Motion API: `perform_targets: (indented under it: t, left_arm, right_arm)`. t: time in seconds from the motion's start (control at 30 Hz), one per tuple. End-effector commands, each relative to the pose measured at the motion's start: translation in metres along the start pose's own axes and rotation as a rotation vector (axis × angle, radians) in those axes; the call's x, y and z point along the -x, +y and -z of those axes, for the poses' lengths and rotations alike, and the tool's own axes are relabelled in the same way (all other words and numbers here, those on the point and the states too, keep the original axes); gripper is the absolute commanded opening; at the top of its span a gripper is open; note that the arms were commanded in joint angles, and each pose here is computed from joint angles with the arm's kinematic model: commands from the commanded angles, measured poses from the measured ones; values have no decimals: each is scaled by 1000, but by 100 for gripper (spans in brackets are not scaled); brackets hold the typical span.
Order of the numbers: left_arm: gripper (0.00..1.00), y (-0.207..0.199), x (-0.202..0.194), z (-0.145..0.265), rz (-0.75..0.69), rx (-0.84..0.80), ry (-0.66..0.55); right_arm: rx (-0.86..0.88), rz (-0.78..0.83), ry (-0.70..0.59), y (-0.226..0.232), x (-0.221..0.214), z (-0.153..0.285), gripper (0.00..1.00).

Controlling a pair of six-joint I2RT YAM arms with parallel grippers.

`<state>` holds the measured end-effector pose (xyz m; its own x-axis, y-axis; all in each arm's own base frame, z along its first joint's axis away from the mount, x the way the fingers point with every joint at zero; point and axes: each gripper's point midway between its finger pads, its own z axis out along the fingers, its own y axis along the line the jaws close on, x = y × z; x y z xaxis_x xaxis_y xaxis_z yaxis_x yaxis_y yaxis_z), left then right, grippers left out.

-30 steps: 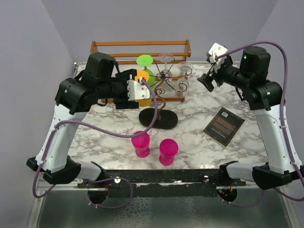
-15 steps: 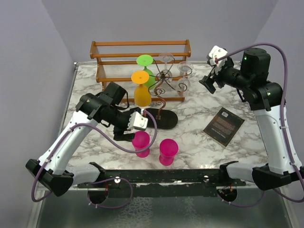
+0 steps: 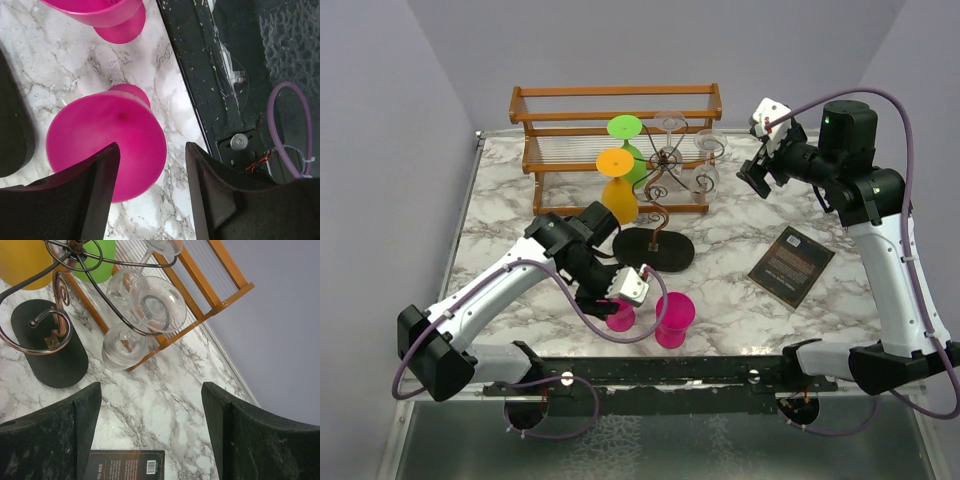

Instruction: Place the wine glass upside down on the wine glass rack

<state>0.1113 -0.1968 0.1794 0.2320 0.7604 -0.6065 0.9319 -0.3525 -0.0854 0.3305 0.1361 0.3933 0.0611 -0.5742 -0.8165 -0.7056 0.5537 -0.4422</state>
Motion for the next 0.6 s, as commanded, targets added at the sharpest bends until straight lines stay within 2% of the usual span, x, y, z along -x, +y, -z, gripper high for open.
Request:
perform_targets:
  t: [0.0, 0.3, 0.47, 0.57]
  left_arm:
    - [54, 3, -11, -18, -33, -20, 51]
    - [24, -13, -20, -25, -17, -94, 108]
    - [3, -25, -13, -18, 2, -111, 79]
    - [0, -28, -12, -8, 20, -82, 66]
  right_arm:
    - [20, -3, 4, 3, -4, -1, 80]
    - [7, 7, 22, 0, -9, -4, 80]
    - [2, 10, 35, -3, -12, -9, 80]
    - [-1, 9, 48, -6, -15, -12, 80]
